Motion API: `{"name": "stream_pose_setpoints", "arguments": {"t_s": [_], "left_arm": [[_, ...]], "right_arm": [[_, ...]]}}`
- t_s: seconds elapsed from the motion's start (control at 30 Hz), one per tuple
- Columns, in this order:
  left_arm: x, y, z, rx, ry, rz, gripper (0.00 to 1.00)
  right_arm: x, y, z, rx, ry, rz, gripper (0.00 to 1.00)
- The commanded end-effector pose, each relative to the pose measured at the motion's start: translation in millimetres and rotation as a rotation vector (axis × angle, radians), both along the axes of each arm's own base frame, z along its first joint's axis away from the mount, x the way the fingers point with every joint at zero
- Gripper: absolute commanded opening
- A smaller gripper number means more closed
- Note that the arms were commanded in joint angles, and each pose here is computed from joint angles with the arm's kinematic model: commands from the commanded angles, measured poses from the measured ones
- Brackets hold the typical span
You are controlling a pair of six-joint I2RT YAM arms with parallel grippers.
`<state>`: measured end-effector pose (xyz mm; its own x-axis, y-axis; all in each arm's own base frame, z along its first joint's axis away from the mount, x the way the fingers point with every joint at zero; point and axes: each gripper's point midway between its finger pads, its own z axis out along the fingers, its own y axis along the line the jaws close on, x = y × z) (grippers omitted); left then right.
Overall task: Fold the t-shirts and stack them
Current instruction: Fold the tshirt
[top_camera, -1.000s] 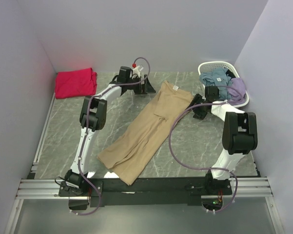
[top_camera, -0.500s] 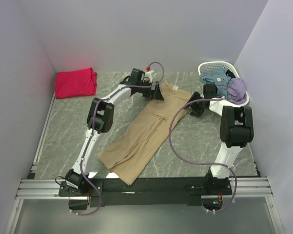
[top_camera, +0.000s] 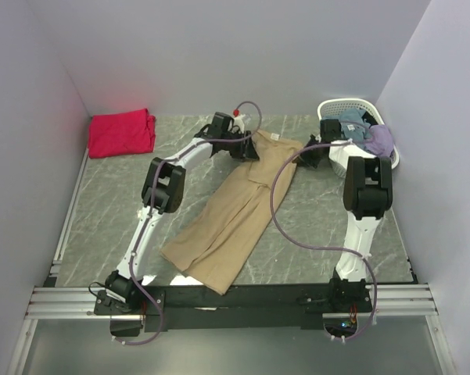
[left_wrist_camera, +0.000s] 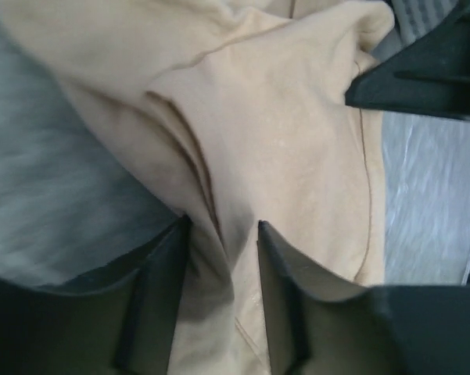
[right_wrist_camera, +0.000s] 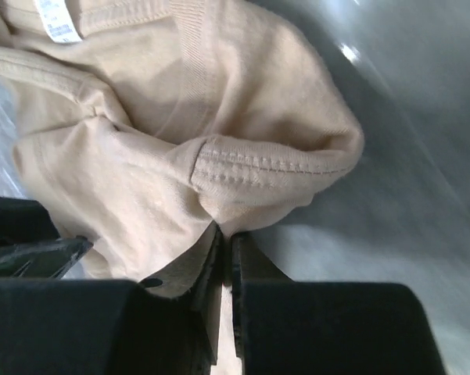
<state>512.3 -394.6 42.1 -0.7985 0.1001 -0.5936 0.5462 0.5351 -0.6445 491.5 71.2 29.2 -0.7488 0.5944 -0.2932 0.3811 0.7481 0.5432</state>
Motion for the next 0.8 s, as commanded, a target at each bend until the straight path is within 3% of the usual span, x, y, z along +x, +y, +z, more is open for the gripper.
{"name": "stream_pose_setpoints", "arguments": {"t_s": [0.0,0.17,0.2,0.23,0.27,0.43,0.47,0.7,0.77], "left_arm": [[51.1,48.3,-4.1,-0.001,0.018,0.216,0.35],[91.4,93.4,17.3,-0.019,-0.025,0.365,0.18],[97.5,99.7,19.8,-0.014,-0.033,0.399,0.16],[101.5,104.1,24.0,-0.017,-0.043,0.415,0.15],[106.4,112.4,25.2,-0.017,-0.046,0.437,0.1],[120.7,138.1,27.8,-0.019,-0.054,0.515,0.02],[124.2,144.9,27.9,-0.019,-0.057,0.527,0.01],[131.4,174.3,29.0,-0.033,-0.055,0.609,0.04],[127.3,176.4,33.2,-0.028,-0.058,0.607,0.28]], "right_arm": [[35.7,31.0,25.5,0.015,-0.058,0.089,0.09],[61.1,56.0,11.5,0.041,-0.007,0.144,0.15],[77.5,63.1,30.4,0.054,-0.057,0.16,0.16],[79.2,72.1,15.8,0.07,-0.028,0.178,0.18],[81.0,77.6,17.0,0.081,-0.02,0.186,0.3],[112.0,91.4,36.9,0.126,-0.128,0.197,0.48],[115.6,88.2,36.7,0.119,-0.145,0.184,0.56],[120.0,68.0,58.2,0.085,-0.229,0.161,0.66],[115.3,60.6,68.9,0.045,-0.245,0.162,0.66]]}}
